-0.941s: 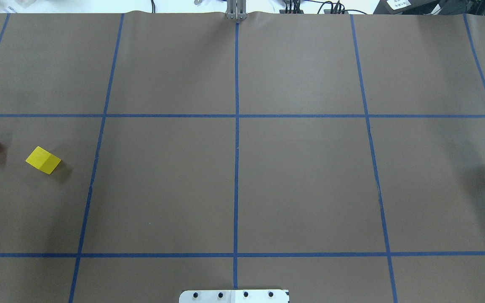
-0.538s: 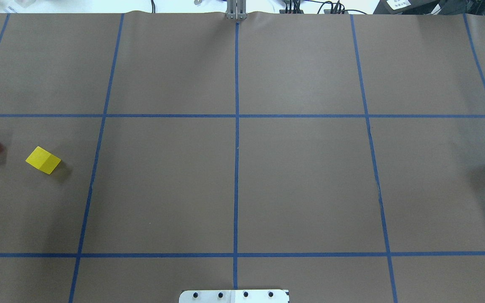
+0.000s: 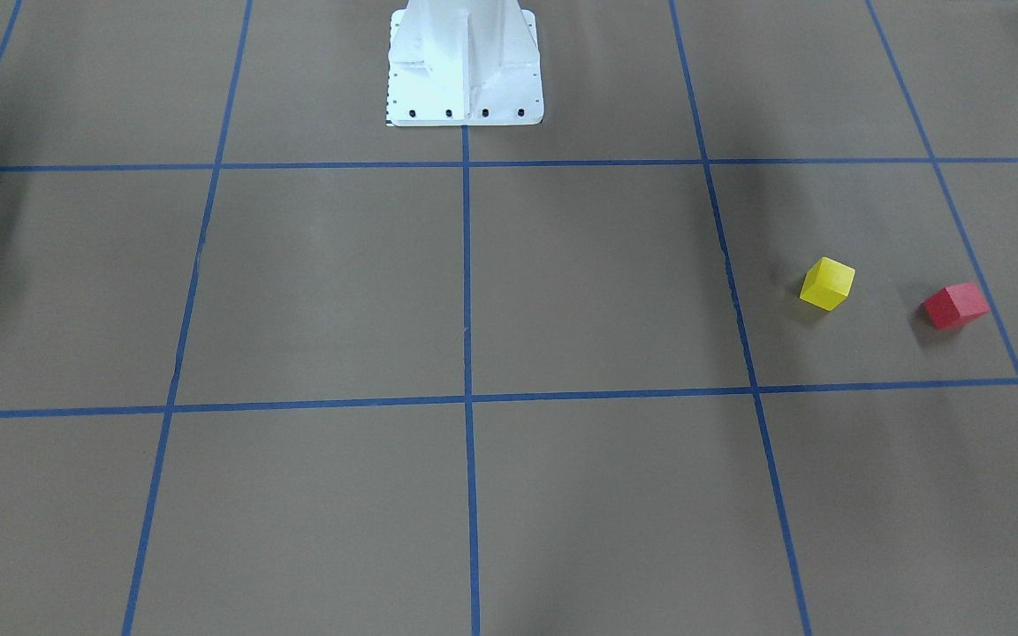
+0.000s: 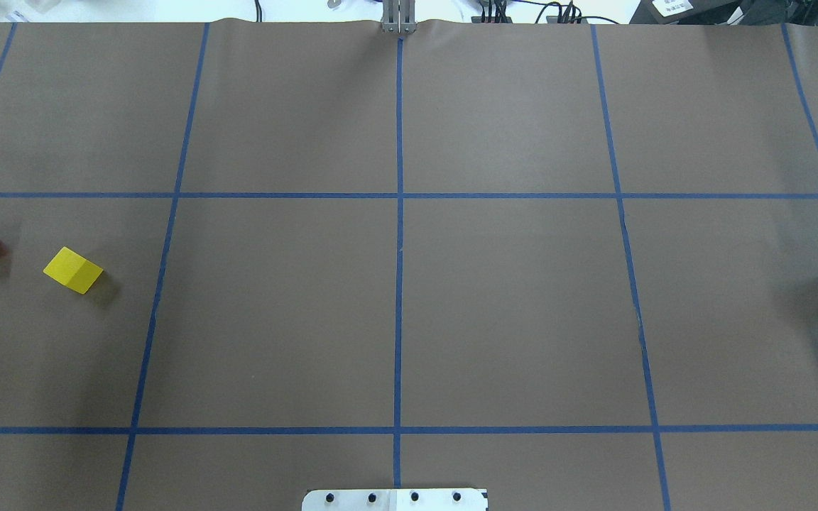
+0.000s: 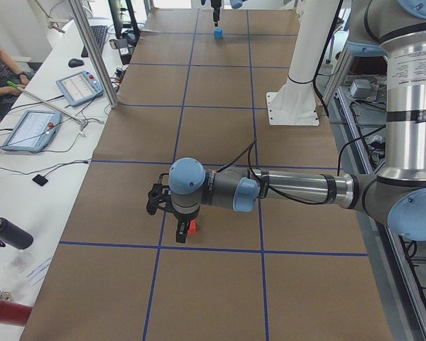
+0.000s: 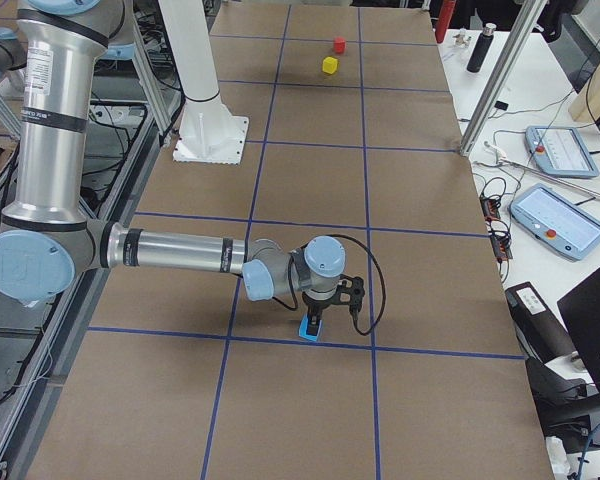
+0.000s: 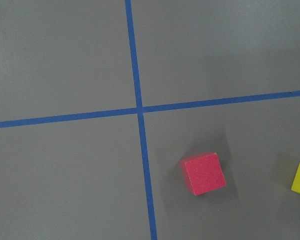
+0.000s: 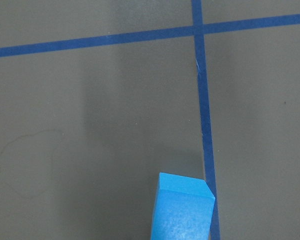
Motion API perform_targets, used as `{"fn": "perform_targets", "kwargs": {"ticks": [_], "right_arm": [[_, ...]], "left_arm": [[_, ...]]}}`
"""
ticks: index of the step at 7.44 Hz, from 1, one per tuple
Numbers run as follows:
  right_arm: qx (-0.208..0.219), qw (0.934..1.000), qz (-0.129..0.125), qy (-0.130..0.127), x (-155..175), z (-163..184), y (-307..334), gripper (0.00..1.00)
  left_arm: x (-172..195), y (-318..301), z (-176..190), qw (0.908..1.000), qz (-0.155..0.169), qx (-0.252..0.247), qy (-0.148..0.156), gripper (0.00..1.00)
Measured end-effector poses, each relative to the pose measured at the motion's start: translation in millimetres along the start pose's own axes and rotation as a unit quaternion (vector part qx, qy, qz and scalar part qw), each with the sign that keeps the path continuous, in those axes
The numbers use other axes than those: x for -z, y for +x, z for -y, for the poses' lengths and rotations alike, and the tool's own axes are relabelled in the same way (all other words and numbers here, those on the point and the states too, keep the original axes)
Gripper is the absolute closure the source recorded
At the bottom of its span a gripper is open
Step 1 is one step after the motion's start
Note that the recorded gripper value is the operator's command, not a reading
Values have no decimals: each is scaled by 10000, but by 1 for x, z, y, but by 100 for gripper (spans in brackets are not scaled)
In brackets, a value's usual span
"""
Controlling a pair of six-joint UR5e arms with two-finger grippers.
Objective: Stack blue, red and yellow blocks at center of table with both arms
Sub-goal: 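Close the right gripper on the blue cube at the table edge, then carry the blue cube with the right gripper toward the table center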
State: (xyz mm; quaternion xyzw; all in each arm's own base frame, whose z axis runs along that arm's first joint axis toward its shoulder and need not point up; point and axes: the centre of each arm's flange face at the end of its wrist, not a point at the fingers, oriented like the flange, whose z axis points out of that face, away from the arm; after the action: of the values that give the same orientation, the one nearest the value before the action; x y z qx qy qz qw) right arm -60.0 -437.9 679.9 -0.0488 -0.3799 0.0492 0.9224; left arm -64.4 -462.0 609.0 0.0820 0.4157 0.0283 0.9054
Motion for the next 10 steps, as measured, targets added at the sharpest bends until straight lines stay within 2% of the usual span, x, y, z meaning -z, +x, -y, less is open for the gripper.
{"fn": "perform_targets", "kwargs": {"ticks": [3, 7, 8, 9, 10], "right_arm": [[-144, 9997, -154, -133, -24, -1, 12, 2], [-288, 9996, -45, 30, -51, 3, 28, 3], [-316, 9995, -21, 48, -54, 3, 25, 17], [-327, 9995, -15, 45, -56, 4, 23, 81], [-359, 9994, -21, 29, -59, 3, 22, 100]], "left_arm": [[1, 1, 1, 10000, 0, -25, 25, 0], [2, 3, 2, 10000, -1, -47, 68, 0], [3, 4, 2, 10000, -1, -53, 76, 0], [4, 4, 3, 9999, -1, -59, 83, 0], [4, 5, 3, 9999, -1, -65, 88, 0]]}}
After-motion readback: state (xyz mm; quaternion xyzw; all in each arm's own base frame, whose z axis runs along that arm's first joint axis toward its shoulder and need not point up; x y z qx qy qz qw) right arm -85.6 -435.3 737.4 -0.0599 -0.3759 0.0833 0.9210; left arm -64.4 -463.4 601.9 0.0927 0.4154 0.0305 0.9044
